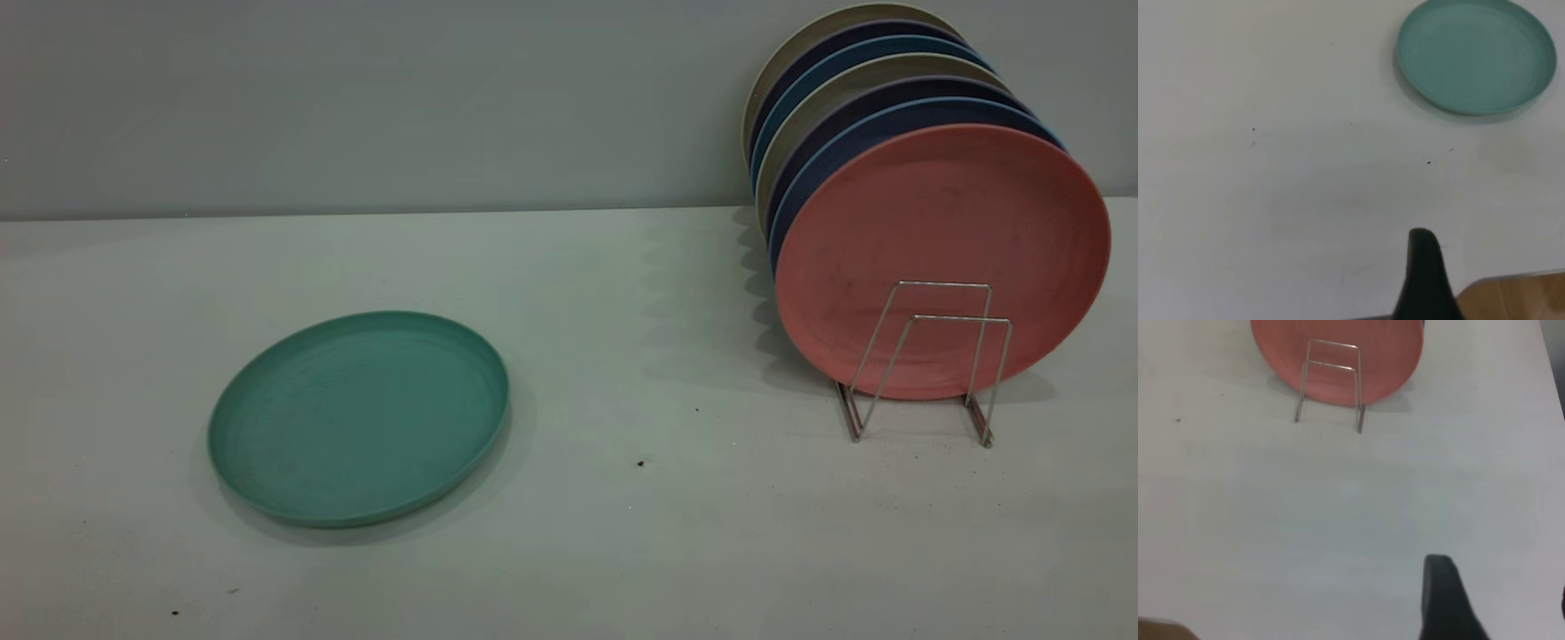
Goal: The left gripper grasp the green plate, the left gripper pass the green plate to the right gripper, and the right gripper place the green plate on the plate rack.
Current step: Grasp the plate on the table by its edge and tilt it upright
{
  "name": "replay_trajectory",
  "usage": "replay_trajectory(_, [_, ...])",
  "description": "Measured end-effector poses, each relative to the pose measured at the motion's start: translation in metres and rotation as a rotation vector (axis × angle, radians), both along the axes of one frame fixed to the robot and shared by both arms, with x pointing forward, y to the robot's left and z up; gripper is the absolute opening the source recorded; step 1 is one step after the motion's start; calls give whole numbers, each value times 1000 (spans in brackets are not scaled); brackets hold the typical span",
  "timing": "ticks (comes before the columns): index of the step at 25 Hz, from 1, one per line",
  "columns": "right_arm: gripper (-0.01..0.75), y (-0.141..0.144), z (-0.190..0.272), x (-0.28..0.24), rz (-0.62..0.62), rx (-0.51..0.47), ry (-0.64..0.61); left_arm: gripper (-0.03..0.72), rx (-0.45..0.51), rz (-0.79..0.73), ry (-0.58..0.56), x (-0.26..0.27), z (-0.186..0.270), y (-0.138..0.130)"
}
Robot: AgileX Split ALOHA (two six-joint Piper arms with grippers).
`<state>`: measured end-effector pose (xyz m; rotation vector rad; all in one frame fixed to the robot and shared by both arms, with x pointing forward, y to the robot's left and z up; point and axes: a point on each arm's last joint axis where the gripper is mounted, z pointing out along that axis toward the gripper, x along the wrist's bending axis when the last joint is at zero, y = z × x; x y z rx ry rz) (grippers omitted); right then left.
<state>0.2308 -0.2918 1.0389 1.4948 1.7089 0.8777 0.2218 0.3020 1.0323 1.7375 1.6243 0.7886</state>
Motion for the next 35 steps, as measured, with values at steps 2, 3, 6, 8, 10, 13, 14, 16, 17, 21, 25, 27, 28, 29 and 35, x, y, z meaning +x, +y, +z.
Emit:
replay_trajectory(2, [429, 0, 0, 0, 0, 0, 0, 563, 0, 0, 0, 0, 0, 0])
replay_trajectory(3, [429, 0, 0, 0, 0, 0, 0, 563, 0, 0, 0, 0, 0, 0])
replay_trajectory(6, [429, 0, 0, 0, 0, 0, 0, 563, -1, -2, 0, 0, 0, 0])
replay_trajectory(8, [429, 0, 0, 0, 5, -8, -3, 563, -6, -5, -5, 0, 1, -1])
replay_trajectory(10, [429, 0, 5, 1, 13, -13, -22, 563, -15, -15, -56, 1, 7, -2])
replay_trajectory(13, [429, 3, 21, 12, 29, 17, -62, 563, -21, -21, -167, 5, 20, -2])
replay_trajectory(14, [429, 4, 26, 18, 37, 29, -62, 563, -25, -22, -167, 9, 23, -3])
replay_trajectory(16, [429, 7, 35, 30, 71, 48, -42, 563, -40, -30, -111, 21, 25, -5])
replay_trajectory(17, [429, 8, 38, 37, 90, 46, -27, 563, -51, -38, -76, 28, 25, -7])
replay_trajectory(21, [429, 13, 45, 65, 164, 55, 14, 563, -108, -95, 90, 64, 23, -16])
replay_trajectory(25, [429, 18, 46, 89, 221, 95, 48, 563, -191, -175, 242, 104, 14, -29])
replay_trajectory(27, [429, 21, 43, 100, 253, 112, 73, 563, -237, -220, 319, 124, 5, -36])
replay_trajectory(28, [429, 22, 42, 105, 267, 116, 84, 563, -261, -246, 331, 134, 1, -40])
replay_trajectory(29, [429, 23, 41, 109, 276, 127, 92, 563, -289, -269, 344, 146, -3, -44])
replay_trajectory(35, [429, 24, 31, 132, 291, 155, 166, 556, -461, -384, 406, 210, -34, -64])
